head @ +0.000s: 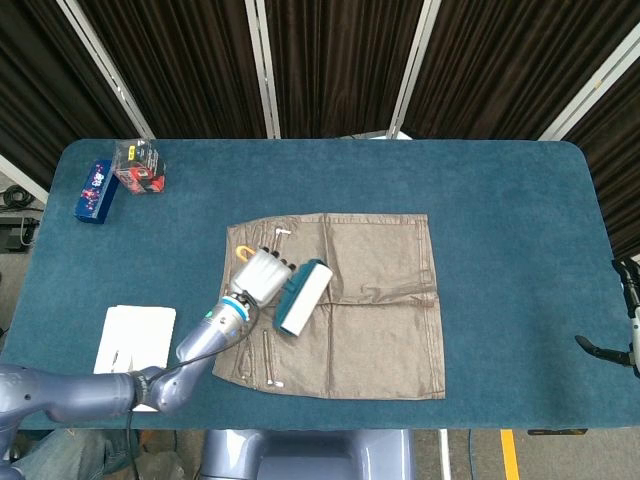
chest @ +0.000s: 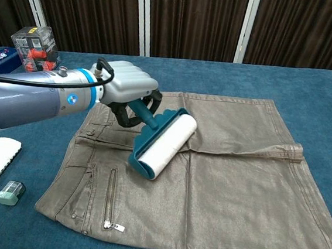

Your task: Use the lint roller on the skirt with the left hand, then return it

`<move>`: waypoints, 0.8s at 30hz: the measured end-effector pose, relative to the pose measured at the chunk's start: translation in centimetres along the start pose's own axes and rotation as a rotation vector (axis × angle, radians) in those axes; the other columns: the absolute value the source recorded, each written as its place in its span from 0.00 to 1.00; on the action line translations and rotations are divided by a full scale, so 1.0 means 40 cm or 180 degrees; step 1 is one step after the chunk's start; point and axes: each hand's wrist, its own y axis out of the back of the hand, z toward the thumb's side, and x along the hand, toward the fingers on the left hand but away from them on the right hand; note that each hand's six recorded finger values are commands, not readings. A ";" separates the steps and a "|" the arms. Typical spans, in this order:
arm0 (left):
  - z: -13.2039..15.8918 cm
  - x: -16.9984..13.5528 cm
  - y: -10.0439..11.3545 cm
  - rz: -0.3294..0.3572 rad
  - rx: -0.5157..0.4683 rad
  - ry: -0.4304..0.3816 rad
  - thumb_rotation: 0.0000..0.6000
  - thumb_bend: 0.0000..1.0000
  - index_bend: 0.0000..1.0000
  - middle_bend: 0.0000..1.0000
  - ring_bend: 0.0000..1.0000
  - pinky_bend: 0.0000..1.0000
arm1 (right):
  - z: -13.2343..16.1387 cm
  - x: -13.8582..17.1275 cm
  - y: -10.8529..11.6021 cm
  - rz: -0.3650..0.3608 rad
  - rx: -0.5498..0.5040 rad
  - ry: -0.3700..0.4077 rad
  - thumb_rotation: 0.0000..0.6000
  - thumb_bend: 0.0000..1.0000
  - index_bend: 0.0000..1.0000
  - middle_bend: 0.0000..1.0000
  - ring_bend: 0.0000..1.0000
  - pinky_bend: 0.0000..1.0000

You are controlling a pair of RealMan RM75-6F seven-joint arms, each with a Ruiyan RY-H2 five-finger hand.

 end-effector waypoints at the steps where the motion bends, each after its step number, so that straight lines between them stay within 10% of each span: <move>1: 0.016 0.004 0.004 0.0003 0.0024 -0.0030 1.00 0.66 0.65 0.52 0.38 0.42 | -0.001 0.000 0.001 -0.0002 -0.0003 -0.0005 1.00 0.00 0.00 0.00 0.00 0.00; 15: 0.233 0.035 0.052 0.0024 0.0320 -0.0463 1.00 0.66 0.66 0.52 0.38 0.43 | -0.023 0.000 0.009 -0.0027 -0.0006 -0.0092 1.00 0.00 0.00 0.00 0.00 0.00; 24: 0.167 0.026 0.043 -0.0098 0.0524 -0.0274 1.00 0.66 0.66 0.53 0.39 0.43 | -0.018 0.004 0.005 -0.0018 0.0015 -0.0070 1.00 0.00 0.00 0.00 0.00 0.00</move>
